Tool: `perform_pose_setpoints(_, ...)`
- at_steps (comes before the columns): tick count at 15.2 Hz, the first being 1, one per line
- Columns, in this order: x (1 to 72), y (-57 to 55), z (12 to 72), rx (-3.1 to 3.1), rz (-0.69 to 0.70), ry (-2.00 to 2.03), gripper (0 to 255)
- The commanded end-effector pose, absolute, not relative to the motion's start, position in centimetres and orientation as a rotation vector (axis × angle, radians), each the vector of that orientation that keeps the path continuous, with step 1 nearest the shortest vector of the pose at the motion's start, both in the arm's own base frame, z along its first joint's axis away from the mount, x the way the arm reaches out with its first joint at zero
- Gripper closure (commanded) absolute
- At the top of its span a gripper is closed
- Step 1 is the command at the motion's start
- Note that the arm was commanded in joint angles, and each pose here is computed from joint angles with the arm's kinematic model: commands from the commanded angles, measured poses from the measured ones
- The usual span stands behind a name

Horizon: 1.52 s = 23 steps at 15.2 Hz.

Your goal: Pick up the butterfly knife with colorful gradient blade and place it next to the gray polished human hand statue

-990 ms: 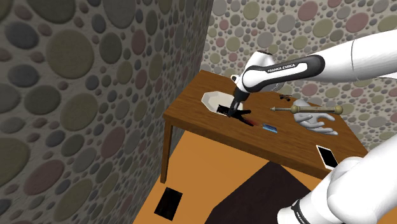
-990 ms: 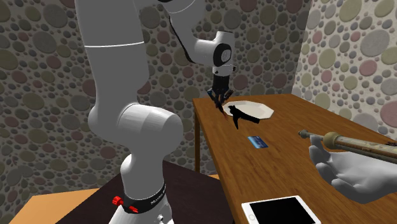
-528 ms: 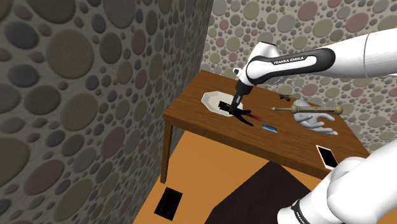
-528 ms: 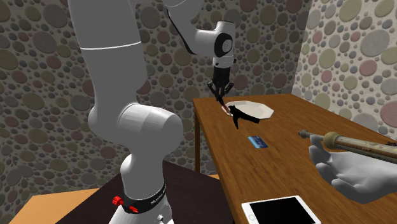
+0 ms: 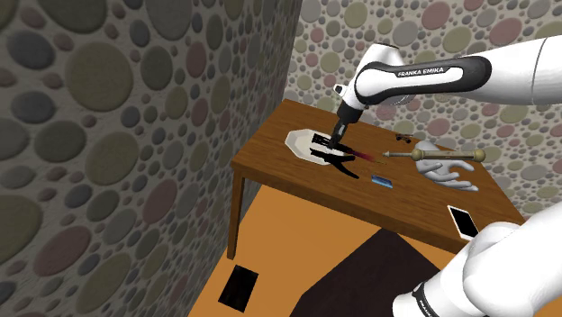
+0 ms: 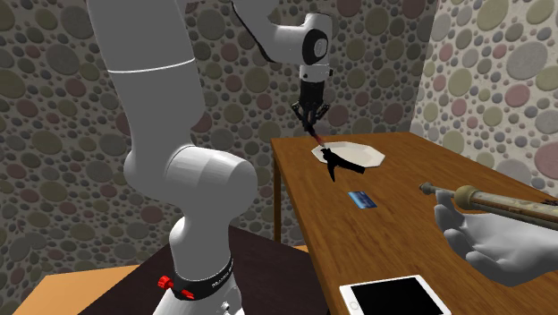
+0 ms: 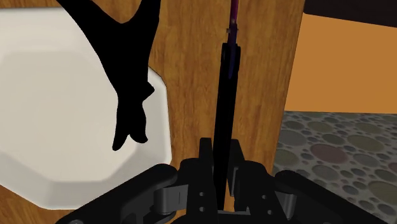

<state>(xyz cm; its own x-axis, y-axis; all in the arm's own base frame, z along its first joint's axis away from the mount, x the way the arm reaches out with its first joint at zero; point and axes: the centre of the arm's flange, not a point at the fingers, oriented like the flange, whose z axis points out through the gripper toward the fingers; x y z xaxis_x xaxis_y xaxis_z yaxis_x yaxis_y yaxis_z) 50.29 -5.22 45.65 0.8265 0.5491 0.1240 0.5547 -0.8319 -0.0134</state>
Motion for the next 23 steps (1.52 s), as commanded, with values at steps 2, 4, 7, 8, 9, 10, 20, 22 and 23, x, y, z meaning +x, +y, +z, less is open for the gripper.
perform_pose_setpoints(2,50.2,-5.3,47.4,-2.956,-0.177,-0.894,255)
perform_pose_setpoints(4,50.2,-5.3,48.5,-2.956,-0.177,-0.894,255)
perform_pose_setpoints(7,50.2,-5.3,50.1,-2.956,-0.177,-0.894,255)
perform_pose_setpoints(8,50.2,-5.3,50.6,-2.956,-0.177,-0.894,255)
perform_pose_setpoints(9,50.2,-5.3,51.1,-2.956,-0.177,-0.894,255)
perform_pose_setpoints(10,50.2,-5.3,51.7,-2.956,-0.177,-0.894,255)
perform_pose_setpoints(20,50.9,-14.5,53.1,-2.956,-0.177,-0.894,255)
perform_pose_setpoints(22,51.1,-17.1,53.1,-2.956,-0.177,-0.894,255)
perform_pose_setpoints(23,51.2,-18.4,53.1,-2.956,-0.177,-0.894,255)
